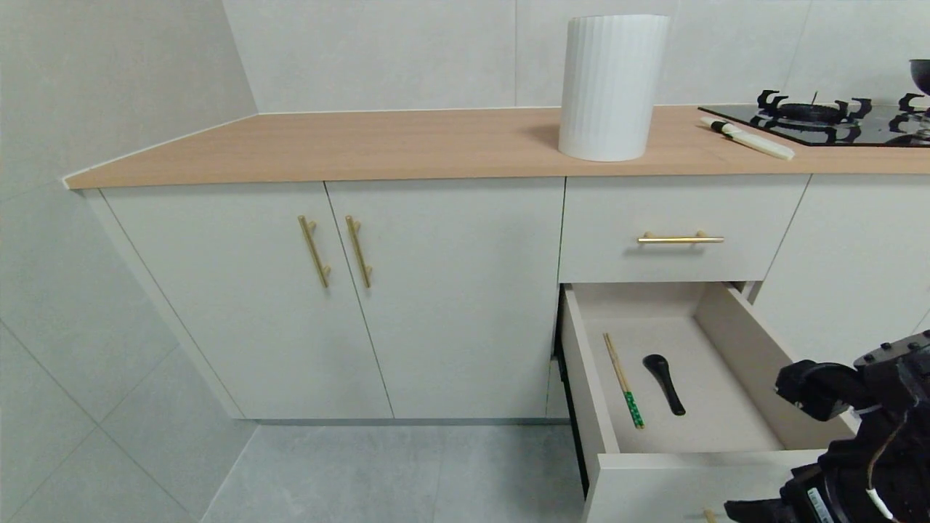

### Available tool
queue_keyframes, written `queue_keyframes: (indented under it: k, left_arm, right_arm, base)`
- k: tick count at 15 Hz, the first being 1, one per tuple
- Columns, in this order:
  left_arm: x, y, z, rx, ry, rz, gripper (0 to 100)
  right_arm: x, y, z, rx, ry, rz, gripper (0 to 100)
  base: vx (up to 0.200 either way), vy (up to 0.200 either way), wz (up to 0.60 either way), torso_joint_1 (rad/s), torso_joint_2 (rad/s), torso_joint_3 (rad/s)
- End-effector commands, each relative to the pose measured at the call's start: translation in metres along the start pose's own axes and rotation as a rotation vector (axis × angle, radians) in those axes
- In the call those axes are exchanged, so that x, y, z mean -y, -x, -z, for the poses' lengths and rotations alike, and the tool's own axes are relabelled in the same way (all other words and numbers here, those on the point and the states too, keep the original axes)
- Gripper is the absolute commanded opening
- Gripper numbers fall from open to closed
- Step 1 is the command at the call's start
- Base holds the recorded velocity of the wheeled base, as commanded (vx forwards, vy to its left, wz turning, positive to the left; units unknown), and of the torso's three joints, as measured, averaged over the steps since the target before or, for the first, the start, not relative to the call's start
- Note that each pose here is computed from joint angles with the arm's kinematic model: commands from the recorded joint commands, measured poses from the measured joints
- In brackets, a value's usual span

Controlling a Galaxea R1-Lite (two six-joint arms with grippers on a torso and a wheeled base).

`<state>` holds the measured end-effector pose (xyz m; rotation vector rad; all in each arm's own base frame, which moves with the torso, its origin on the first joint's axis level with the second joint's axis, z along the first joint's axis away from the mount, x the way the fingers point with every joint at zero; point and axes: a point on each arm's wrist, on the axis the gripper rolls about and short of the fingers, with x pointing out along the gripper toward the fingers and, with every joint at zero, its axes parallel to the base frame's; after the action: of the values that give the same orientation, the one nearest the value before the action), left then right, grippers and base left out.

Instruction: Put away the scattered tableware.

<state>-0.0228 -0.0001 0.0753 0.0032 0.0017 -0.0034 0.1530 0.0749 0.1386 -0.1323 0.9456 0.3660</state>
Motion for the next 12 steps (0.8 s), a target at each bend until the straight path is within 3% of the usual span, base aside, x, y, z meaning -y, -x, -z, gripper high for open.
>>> queue_keyframes:
  k: [1,6,9,12]
  left_arm:
    - [0.0,0.0,0.0,0.0,0.0,0.0,100]
    - [0.0,0.0,0.0,0.0,0.0,0.0,100]
    - [0.0,0.0,0.0,0.0,0.0,0.0,100]
    - [0.0,0.0,0.0,0.0,0.0,0.0,100]
  right_arm:
    - [-0.007,-0.008,0.002,-0.057,0.031,-0.048,100]
    - [-0.008,-0.038,0.003,-0.186,0.025,-0.042,100]
    - [-0.007,-0.043,0.002,-0.204,0.017,-0.025,100]
    - [-0.004,-0.047,-0.001,-0.203,-0.014,0.078,100]
  base:
    - [0.0,0.0,0.0,0.0,0.0,0.0]
    - [0.0,0.0,0.0,0.0,0.0,0.0]
    - [0.0,0.0,0.0,0.0,0.0,0.0]
    - [0.0,0.0,0.0,0.0,0.0,0.0]
